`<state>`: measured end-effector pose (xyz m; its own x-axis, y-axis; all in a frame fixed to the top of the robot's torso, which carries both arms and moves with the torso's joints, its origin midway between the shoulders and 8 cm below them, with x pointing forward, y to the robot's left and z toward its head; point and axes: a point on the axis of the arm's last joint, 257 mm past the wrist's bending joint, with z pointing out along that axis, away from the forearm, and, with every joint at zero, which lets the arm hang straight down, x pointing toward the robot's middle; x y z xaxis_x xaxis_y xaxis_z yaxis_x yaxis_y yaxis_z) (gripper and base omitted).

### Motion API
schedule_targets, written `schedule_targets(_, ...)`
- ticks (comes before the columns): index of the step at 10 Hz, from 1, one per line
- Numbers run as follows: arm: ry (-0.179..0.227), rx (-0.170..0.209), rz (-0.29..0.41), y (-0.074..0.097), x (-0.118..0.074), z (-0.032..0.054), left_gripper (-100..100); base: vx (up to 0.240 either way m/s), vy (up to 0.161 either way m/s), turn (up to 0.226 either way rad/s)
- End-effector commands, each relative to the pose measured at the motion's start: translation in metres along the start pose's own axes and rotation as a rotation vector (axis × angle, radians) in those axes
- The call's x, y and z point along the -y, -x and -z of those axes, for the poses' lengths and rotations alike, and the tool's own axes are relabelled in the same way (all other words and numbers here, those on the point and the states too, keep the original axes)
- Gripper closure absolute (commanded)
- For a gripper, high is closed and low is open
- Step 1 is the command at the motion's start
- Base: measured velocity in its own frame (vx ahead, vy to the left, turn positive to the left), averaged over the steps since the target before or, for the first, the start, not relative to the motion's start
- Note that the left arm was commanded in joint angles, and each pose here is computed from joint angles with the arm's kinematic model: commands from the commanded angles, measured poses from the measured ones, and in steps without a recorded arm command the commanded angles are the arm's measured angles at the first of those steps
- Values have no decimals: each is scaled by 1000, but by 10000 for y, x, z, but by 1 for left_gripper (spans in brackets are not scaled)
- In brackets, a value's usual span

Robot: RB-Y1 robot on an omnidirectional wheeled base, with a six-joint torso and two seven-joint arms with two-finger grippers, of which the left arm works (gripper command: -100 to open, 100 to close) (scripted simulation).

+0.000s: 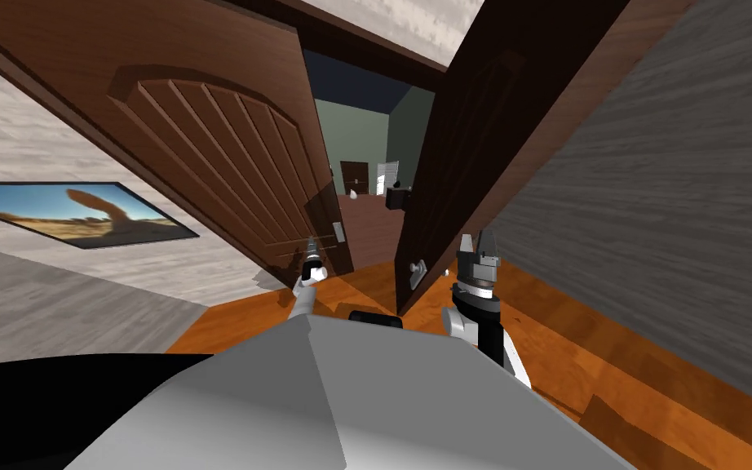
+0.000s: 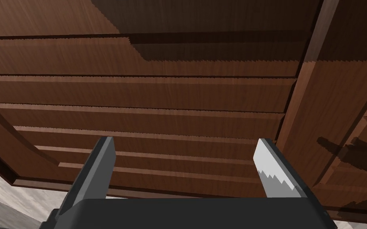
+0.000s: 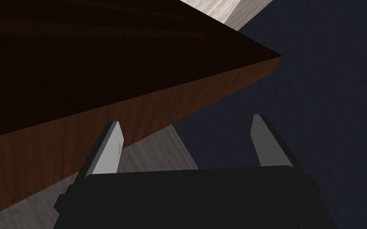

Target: Pull the door open

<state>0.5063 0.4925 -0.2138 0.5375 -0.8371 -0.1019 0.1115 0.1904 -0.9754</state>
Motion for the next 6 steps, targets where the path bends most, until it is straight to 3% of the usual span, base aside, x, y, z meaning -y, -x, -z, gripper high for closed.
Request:
schedule_targets(1,28,8,10,-17,-113,-4,-100,66,54,-219)
schedule_targets(6,126,28,58,-174,-514,23,-100,75,76,-202)
